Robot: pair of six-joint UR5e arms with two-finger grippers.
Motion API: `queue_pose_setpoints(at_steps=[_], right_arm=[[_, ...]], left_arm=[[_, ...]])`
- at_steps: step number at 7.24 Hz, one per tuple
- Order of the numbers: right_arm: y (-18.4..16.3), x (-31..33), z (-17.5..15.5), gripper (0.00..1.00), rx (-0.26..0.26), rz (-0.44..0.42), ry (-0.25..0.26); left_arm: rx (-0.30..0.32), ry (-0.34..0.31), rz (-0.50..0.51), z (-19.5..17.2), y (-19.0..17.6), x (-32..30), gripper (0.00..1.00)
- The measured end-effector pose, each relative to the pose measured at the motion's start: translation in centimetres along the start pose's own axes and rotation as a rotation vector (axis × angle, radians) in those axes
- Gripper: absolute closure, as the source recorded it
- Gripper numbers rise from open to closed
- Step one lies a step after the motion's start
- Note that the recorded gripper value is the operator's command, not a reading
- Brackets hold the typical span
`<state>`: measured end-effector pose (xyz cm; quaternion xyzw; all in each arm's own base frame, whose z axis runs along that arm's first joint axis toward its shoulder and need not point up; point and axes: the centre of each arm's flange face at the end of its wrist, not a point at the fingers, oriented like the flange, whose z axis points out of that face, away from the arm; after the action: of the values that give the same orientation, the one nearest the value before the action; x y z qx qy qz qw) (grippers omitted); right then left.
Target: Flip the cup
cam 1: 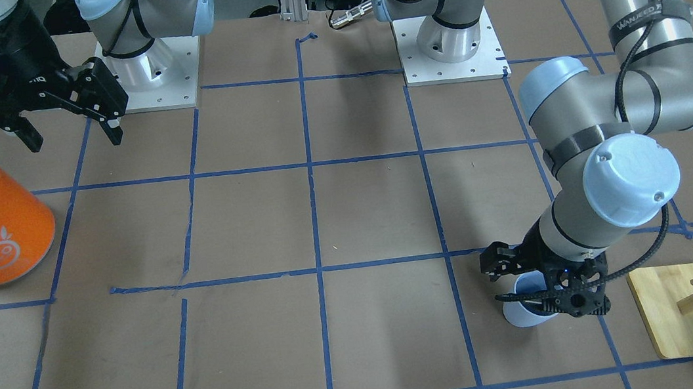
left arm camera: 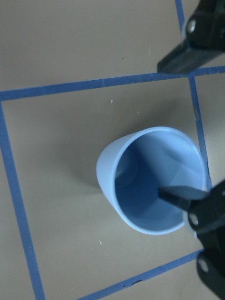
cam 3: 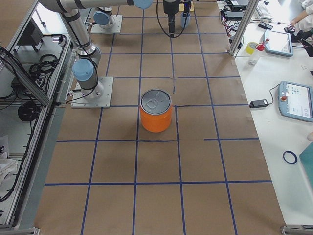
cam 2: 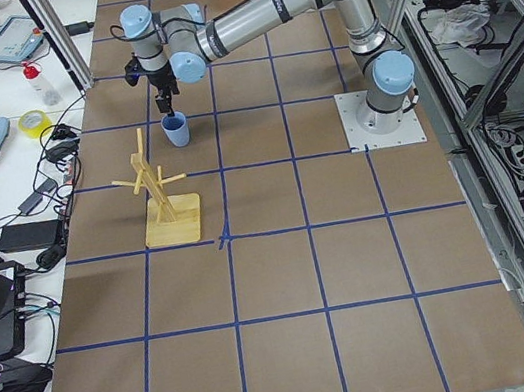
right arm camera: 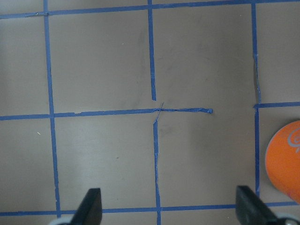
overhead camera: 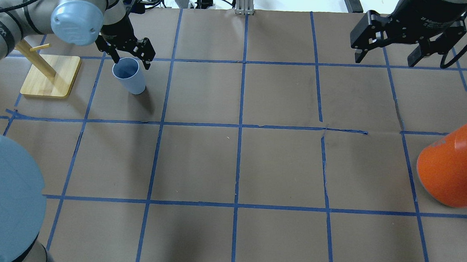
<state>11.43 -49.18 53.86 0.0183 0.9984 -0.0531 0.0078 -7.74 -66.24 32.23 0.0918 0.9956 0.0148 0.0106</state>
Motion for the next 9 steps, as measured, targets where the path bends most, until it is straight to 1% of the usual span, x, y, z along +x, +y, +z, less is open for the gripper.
queue_pose_setpoints(at_steps=[1,3,5,6,7,8,9], right_arm=[[0.0,0.0,0.0,0.0,0.0,0.0,0.001],[0.0,0.0,0.0,0.0,0.0,-0.001,0.003],[0.1,0.0,0.0,0.0,0.001,-0.003,0.004],[0.0,0.0,-0.1,0.0,0.007,-0.005,0.004],[-0.4,0.0,-0.1,0.0,0.026,-0.011,0.002],[-0.8,0.0,-0.1,0.0,0.043,-0.016,0.001],[-0.9,0.0,0.0,0.0,0.05,-0.018,0.0]], left_arm=[[0.007,-0.008,0.001,-3.4,1.5,0.3,0.0],[0.01,-0.012,-0.004,-11.3,5.8,1.3,0.0],[0.029,-0.013,-0.049,-16.7,10.1,2.4,0.0],[0.045,-0.01,-0.097,-18.7,12.0,2.9,0.0],[0.064,-0.011,-0.132,-20.1,13.3,3.3,0.0],[0.076,-0.013,-0.148,-20.8,14.1,3.5,0.0],[0.081,-0.012,-0.157,-21.1,14.7,3.8,0.0]])
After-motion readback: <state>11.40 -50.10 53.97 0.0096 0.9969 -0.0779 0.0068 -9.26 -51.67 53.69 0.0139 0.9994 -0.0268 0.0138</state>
